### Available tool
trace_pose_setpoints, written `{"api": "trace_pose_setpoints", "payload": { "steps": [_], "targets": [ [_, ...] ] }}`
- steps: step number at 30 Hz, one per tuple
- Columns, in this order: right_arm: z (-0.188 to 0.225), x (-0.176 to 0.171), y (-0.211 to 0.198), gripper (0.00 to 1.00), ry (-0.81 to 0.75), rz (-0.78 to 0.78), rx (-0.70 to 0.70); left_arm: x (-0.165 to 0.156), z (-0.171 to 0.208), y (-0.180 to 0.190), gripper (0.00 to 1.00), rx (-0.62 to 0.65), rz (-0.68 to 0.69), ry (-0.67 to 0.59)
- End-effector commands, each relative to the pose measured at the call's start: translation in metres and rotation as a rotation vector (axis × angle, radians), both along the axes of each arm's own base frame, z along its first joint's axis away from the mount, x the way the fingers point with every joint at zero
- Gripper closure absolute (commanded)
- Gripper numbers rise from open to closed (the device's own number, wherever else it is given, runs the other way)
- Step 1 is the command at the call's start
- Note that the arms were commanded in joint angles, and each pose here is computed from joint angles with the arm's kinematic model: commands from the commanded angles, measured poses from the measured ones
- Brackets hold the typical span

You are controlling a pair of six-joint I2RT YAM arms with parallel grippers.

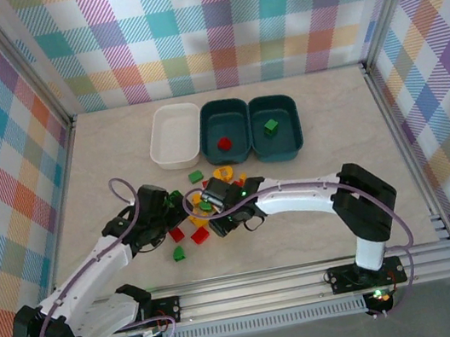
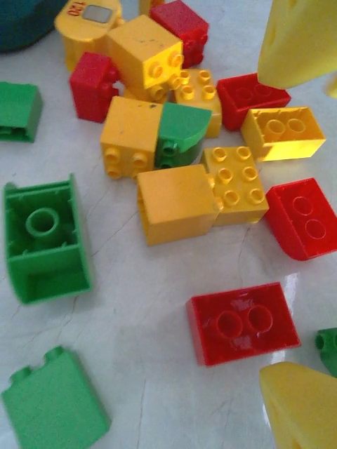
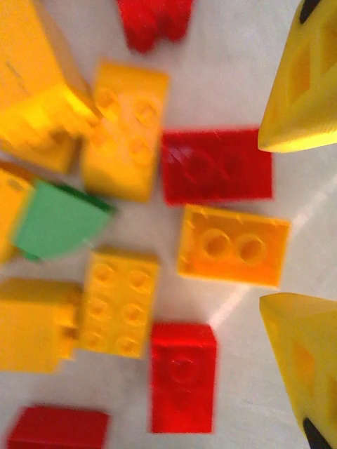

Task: Sort the legos into containers by color

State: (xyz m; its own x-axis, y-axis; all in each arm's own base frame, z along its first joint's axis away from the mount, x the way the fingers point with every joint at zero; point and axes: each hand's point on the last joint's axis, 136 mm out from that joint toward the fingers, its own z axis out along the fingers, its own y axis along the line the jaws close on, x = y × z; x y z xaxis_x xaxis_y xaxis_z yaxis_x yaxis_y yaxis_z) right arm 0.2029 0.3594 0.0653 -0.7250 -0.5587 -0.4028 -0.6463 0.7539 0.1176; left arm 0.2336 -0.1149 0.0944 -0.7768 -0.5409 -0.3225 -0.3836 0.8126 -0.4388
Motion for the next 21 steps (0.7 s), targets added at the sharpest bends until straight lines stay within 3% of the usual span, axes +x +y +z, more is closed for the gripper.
{"api": "trace_pose_setpoints", "payload": {
  "steps": [1, 10, 18, 21],
  "targets": [
    [-0.016, -0.015, -0.004, 0.44, 0.086, -0.083, -0.019, -0.01, -0.01, 0.01, 0.0, 0.009, 0.031, 0.03],
    [-0.043, -0.023, 0.004, 0.44, 0.146, -0.092, -0.062, -0.019, -0.016, 0.012, 0.0, -0.002, 0.033, 0.033],
    [-0.053, -0.003, 0.016, 0.44, 0.082, -0.091, -0.101, -0.02, -0.017, 0.015, 0.0, 0.003, 0.033, 0.025],
    [-0.053, -0.001, 0.021, 0.57, 0.08, -0.088, -0.098, -0.02, -0.015, 0.015, 0.0, 0.002, 0.034, 0.022]
  ]
}}
